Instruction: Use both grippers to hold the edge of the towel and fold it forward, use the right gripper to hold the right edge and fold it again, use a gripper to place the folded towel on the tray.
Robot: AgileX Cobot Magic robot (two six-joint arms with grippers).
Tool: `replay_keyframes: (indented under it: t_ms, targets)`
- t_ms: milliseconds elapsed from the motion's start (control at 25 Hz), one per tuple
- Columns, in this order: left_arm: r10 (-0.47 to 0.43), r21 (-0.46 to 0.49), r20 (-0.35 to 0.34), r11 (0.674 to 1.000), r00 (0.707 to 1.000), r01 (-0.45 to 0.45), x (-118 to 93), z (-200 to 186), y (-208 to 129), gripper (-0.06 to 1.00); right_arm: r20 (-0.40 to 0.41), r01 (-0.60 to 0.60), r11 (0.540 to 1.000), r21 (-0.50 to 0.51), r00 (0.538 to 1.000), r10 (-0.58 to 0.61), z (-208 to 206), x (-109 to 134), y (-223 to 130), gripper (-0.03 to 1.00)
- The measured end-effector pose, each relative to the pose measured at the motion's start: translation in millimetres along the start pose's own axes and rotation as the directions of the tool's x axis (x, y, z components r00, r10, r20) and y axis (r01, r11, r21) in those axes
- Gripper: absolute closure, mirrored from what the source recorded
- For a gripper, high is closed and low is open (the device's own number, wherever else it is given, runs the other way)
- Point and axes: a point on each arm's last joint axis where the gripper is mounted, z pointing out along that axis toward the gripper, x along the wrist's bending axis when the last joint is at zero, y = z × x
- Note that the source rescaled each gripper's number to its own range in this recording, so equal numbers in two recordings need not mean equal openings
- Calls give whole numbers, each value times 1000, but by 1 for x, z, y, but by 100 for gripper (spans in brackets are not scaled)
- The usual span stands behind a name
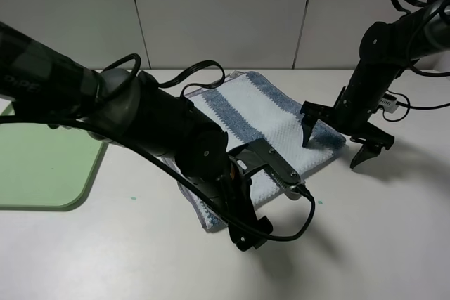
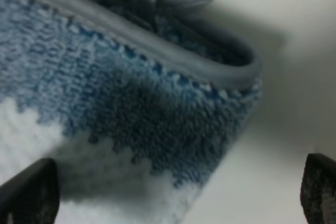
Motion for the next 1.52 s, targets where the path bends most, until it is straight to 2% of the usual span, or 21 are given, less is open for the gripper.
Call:
replay_keyframes:
  t_ms: [560, 720, 840, 920, 1120, 1200, 1320, 1440, 1520]
  targets:
    - [0, -42, -6, 999, 1000, 0, 1, 0, 4, 0, 7, 0, 1000, 9, 1000, 0, 6, 0, 1, -3]
    - [0, -51, -7, 999, 1000, 0, 1, 0, 5, 5, 7, 0, 1000, 9, 1000, 0, 6, 0, 1, -3]
    - [0, -51, -7, 999, 1000, 0, 1, 0, 5, 12, 7, 0, 1000, 9, 1000, 0, 6, 0, 1, 0]
    - [0, -51, -7, 999, 1000, 0, 1, 0, 5, 19, 10, 1, 1000, 11, 1000, -1, 6, -1, 0, 9]
    - [0, -51, -7, 999, 1000, 0, 1, 0, 5, 40, -1, -12, 1000, 15, 1000, 12, 8, 0, 0, 44]
    - [0, -51, -7, 999, 1000, 0, 1, 0, 5, 49, -12, -22, 1000, 15, 1000, 22, 8, 1, 0, 60]
    - [0, -51, -7, 999, 1000, 0, 1, 0, 5, 67, -30, -31, 999, 9, 999, 32, 9, 4, 1, 78]
    - [0, -51, -7, 999, 1000, 0, 1, 0, 5, 85, -38, -37, 999, 6, 999, 37, 9, 5, 1, 92]
    - [0, -51, -7, 999, 1000, 0, 1, 0, 5, 91, -39, -38, 999, 6, 999, 38, 9, 5, 1, 97]
